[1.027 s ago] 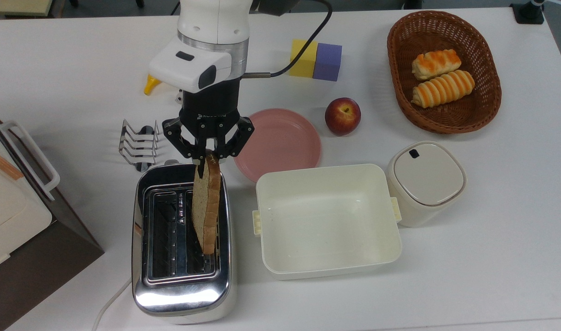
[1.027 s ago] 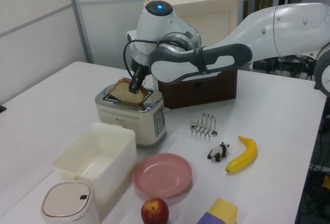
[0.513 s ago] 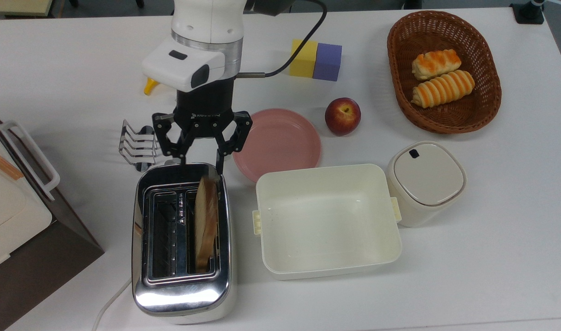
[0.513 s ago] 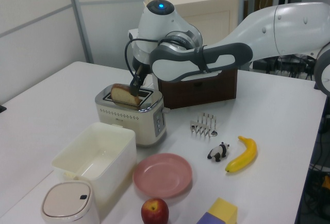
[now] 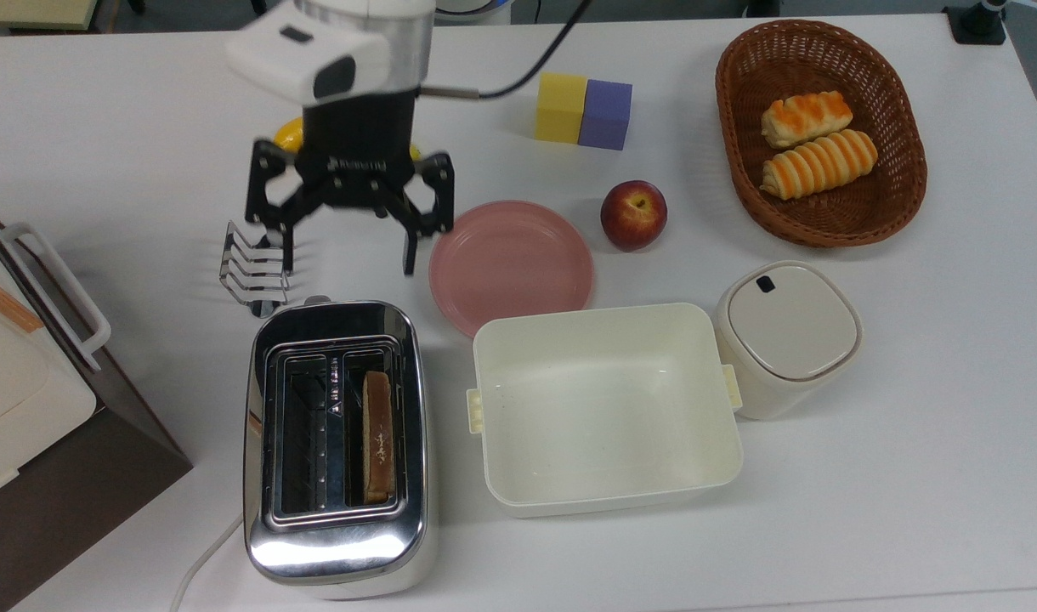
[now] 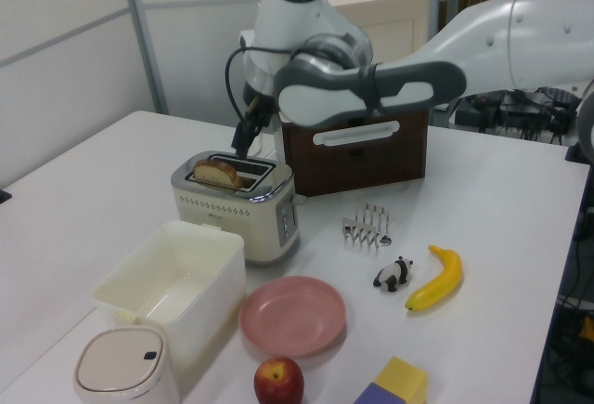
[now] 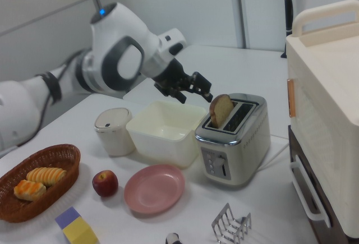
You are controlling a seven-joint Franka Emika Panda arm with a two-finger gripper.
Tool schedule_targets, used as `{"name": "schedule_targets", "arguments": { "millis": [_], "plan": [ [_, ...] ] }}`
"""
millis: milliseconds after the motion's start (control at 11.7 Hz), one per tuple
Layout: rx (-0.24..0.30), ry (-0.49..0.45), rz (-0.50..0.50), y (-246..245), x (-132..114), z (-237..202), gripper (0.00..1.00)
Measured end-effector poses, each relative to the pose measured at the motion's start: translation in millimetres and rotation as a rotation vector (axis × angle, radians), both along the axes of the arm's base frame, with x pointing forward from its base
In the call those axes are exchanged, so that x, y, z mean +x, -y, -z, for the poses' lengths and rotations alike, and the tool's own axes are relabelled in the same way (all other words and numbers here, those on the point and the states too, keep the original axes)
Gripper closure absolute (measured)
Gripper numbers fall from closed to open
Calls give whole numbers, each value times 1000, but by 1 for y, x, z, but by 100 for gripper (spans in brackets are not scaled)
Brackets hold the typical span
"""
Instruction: Put the bread in the toaster
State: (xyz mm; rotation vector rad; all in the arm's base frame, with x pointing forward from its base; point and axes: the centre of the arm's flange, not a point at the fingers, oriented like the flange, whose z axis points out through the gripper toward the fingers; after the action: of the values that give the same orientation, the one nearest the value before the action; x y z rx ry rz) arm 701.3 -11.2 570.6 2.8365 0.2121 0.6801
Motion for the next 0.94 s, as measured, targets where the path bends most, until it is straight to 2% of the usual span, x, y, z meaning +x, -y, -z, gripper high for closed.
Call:
{"name": "schedule_targets", "arguments": {
  "millis": [171, 342, 513, 685, 941],
  "plan": [
    [13, -103, 68, 4, -32, -39, 0],
    [79, -175, 127, 10, -80, -97, 0],
    [119, -245, 170, 23, -122, -129, 0],
    [133, -318, 184, 24, -139, -130, 0],
    [162, -364, 160, 11, -141, -121, 0]
  ]
}}
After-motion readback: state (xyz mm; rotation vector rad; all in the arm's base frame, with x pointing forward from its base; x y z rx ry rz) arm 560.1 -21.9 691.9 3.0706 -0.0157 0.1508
